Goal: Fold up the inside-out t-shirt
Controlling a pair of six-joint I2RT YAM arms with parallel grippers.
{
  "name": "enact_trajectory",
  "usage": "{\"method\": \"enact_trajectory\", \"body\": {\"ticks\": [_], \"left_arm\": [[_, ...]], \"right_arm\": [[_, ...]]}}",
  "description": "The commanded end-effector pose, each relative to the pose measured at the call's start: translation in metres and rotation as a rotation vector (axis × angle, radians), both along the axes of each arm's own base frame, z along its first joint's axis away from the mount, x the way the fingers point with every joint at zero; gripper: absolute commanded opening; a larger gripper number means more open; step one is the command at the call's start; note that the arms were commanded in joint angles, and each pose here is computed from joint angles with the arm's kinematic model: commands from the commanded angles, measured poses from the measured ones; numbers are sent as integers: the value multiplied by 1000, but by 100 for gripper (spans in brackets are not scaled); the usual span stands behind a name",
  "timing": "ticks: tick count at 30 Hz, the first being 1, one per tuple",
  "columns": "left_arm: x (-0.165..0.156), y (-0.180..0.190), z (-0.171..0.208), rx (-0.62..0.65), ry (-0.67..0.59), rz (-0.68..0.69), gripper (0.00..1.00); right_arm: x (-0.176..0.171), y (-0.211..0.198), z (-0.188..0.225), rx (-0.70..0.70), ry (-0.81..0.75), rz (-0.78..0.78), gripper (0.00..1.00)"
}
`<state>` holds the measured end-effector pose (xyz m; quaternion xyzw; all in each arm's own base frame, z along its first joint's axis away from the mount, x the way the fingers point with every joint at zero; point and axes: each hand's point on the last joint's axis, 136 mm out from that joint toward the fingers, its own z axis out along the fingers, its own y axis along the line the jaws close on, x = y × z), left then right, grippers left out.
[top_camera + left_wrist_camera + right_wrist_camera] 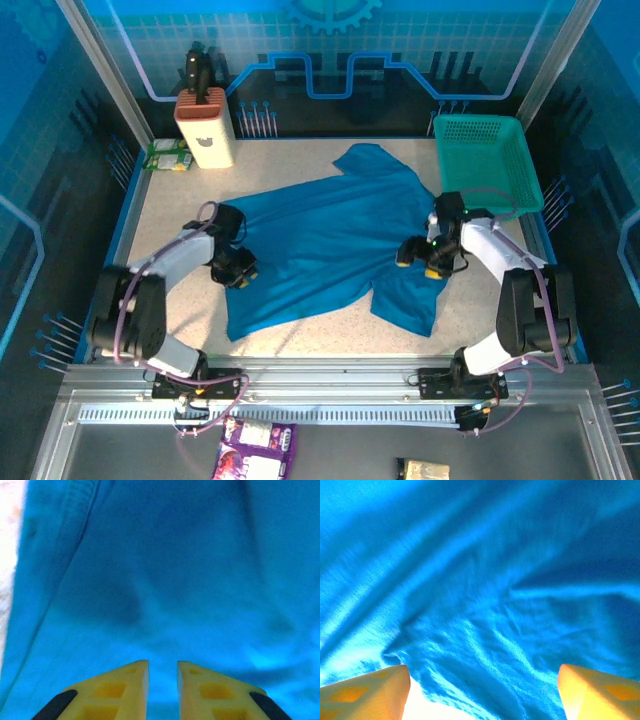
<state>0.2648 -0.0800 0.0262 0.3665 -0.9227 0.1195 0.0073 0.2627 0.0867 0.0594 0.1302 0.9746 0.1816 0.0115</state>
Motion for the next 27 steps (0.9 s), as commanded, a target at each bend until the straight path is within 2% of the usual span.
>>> {"method": "enact_trajectory", "body": {"ticks": [1,3,10,15,20,24,27], "left_arm": [[11,17,-25,2,-2,13,23],[12,33,-35,-16,16,47,23],[34,86,-30,-47,-4,151,24],[44,99,-31,-96,-8,191,23],[52,95,10,-105,-112,168,25],[43,93,49,-49,-183,151,30],[33,85,67,-27,-223,138,31]], "right_arm": [[-15,12,-16,57,48,-33,80],[-30,3,-29,3,95,-69,81],[-78,-4,-44,-64,176,-132,82],[-91,1,-44,-62,178,-125,81],[-84,7,-15,-87,114,-63,78],[-103,-5,-1,-173,117,-66,75],[-121,-6,-1,-173,121,-97,71]]}}
